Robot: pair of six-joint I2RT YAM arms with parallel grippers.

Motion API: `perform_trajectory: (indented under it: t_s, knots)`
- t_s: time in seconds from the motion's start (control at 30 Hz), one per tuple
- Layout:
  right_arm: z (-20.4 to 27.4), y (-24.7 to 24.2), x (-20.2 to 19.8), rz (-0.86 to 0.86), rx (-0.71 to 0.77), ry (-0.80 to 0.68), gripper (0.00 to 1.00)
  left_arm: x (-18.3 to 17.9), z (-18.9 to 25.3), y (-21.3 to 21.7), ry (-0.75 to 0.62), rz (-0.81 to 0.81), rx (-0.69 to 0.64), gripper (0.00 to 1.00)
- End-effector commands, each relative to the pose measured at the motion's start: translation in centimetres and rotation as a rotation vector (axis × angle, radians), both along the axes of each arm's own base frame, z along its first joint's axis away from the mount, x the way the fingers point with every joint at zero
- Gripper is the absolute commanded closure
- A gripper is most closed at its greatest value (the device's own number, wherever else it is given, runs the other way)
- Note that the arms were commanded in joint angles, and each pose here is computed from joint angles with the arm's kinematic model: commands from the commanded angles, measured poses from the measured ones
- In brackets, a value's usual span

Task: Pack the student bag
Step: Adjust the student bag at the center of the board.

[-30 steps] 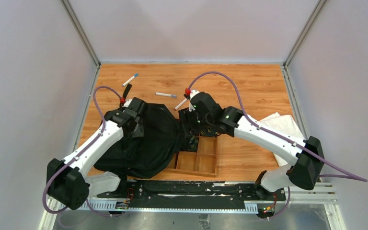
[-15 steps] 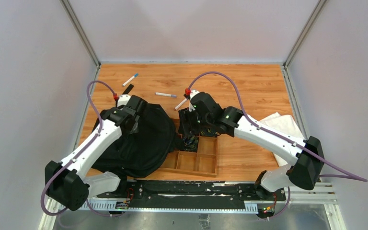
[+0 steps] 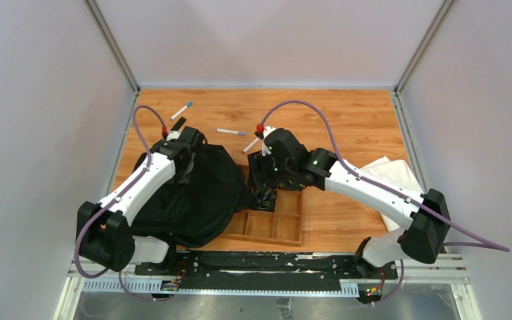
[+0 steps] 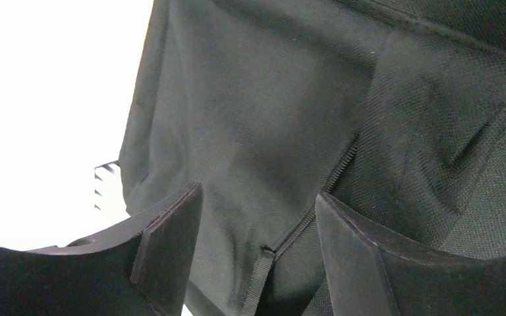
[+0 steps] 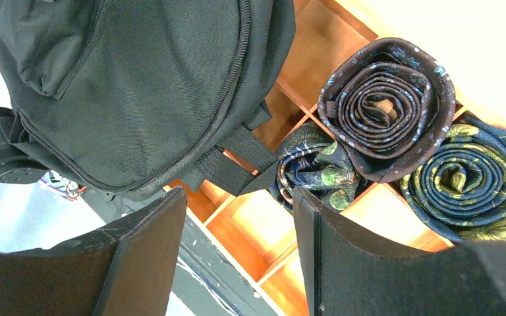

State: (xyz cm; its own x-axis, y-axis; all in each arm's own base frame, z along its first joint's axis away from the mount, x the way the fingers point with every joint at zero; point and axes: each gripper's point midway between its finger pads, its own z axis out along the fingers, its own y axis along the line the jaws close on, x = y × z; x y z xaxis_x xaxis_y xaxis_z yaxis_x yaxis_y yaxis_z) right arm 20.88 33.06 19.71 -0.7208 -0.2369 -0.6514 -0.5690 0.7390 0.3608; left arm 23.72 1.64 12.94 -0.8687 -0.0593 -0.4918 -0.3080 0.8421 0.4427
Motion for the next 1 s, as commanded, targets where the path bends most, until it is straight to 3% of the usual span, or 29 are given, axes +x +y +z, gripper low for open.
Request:
perform_trajectory:
  t_s: [0.0,0.13,0.23,0.37,0.53,0.67,0.7,0.73,0.8,0.97]
  knots:
    - [0.0,-0.5,0.0,-0.016,0.004,0.01,0.36,0.9,-0.9,-0.7,0.066,-0.061,-0.012,0.3]
    - [-0.1,-0.5,0.0,-0.023,0.007,0.017,0.36,1.0,-2.0,-1.9,0.13,-0.101,-0.069,0.29]
    - [-0.3,-0.3,-0.1,-0.019,0.008,0.025,0.36,0.9,-1.2,-3.0,0.091,-0.131,-0.146,0.22]
    - [-0.5,-0.2,-0.1,-0.012,0.005,0.029,0.36,1.0,-1.0,-2.7,0.094,-0.145,-0.122,0.15]
    - [-0.5,-0.3,-0.1,-0.014,0.005,0.028,0.36,0.8,-2.5,-4.1,0.152,-0.167,-0.191,0.11]
    - [-0.6,-0.4,-0.2,-0.013,0.005,0.032,0.36,0.8,-3.3,-3.9,0.188,-0.162,-0.172,0.13]
    - [-0.6,-0.3,-0.2,-0.011,0.005,0.031,0.36,0.8,-3.6,-3.7,0.199,-0.152,-0.156,0.03]
    - [-0.6,-0.4,-0.2,-0.011,0.004,0.03,0.36,0.8,-3.9,-3.2,0.208,-0.135,-0.123,0.01]
    - [-0.5,-0.4,-0.2,-0.013,0.005,0.027,0.36,0.8,-4.5,-1.9,0.223,-0.089,-0.04,0.0]
    - [-0.8,-0.6,-0.3,-0.024,0.004,0.033,0.36,0.6,-5.8,-1.8,0.225,-0.043,-0.038,0.0]
